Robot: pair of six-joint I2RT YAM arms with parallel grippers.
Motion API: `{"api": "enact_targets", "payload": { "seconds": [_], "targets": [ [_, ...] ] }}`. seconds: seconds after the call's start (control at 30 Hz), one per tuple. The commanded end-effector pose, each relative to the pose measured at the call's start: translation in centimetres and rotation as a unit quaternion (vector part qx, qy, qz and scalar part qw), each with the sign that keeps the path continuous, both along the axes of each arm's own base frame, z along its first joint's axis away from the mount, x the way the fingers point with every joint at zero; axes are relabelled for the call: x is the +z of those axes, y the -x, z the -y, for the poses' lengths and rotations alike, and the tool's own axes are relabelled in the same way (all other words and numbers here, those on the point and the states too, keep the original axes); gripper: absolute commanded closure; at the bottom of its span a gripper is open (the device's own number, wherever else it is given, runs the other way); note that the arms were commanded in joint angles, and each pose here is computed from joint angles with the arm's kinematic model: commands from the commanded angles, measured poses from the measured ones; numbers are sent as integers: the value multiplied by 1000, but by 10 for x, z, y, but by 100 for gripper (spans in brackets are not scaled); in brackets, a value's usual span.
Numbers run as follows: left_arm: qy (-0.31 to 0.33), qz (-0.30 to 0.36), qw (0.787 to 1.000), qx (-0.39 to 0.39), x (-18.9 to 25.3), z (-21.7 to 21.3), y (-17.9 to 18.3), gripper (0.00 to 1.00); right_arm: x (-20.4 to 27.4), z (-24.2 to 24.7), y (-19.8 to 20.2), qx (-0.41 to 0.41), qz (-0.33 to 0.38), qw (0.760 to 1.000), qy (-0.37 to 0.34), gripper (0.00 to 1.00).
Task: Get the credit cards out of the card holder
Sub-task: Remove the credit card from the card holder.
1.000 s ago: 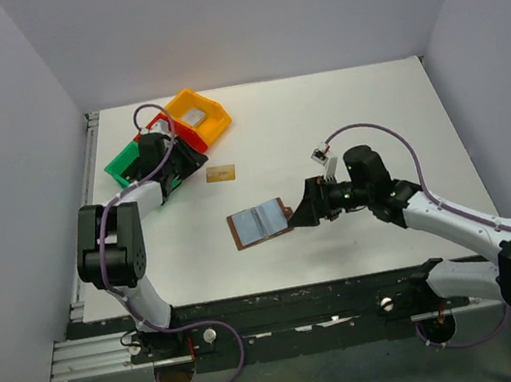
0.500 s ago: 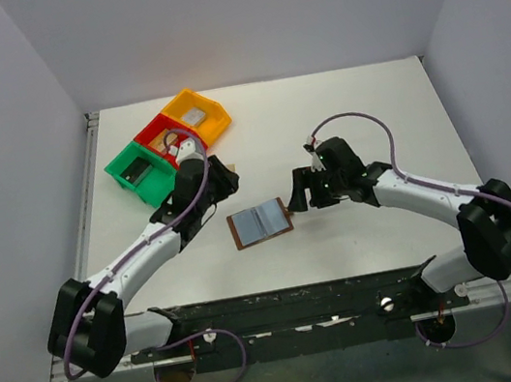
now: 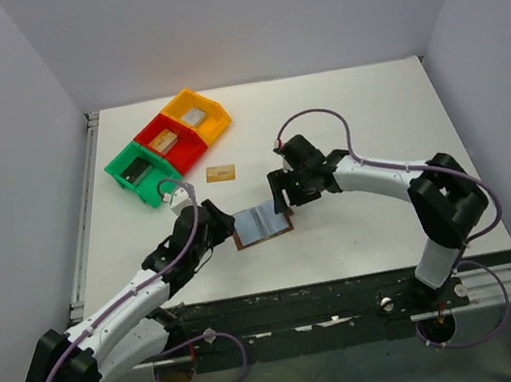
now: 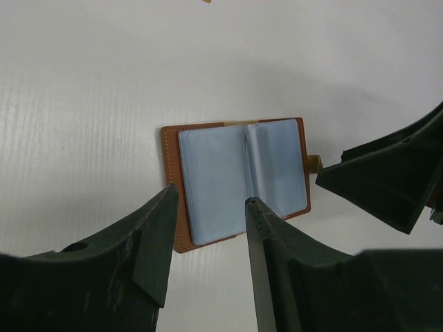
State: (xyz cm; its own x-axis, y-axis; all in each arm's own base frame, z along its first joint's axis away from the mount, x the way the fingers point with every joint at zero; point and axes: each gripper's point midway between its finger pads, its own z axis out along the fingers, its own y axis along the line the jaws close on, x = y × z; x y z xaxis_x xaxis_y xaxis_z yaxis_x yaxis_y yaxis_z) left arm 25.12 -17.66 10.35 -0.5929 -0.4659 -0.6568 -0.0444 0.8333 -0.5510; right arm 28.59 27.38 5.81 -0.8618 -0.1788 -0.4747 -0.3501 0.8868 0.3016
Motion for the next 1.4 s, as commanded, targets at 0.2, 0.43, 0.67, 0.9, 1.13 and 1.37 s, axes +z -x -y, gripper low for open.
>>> {"api": "enact_targets", "payload": {
  "seconds": [0.2,0.43,0.67,0.9,1.13,1.37],
  "targets": [
    [10,-5,1000,-2,-11,-2,8,46,-38,31,-11,-9,-13,989,147,27],
    [17,2,1000,-16,-9,6,5,48,-35,31,-8,-2,-14,990,142,55],
    [15,7,999,-52,-3,21,0,48,-18,32,7,6,5,995,97,94],
    [30,32,988,-149,16,62,-9,48,6,16,32,38,4,999,9,100],
    [58,28,965,-253,19,107,-9,48,18,5,42,81,16,996,-36,99],
    [75,6,950,-305,7,126,-2,47,26,-9,47,104,13,991,-80,100]
  ]
}}
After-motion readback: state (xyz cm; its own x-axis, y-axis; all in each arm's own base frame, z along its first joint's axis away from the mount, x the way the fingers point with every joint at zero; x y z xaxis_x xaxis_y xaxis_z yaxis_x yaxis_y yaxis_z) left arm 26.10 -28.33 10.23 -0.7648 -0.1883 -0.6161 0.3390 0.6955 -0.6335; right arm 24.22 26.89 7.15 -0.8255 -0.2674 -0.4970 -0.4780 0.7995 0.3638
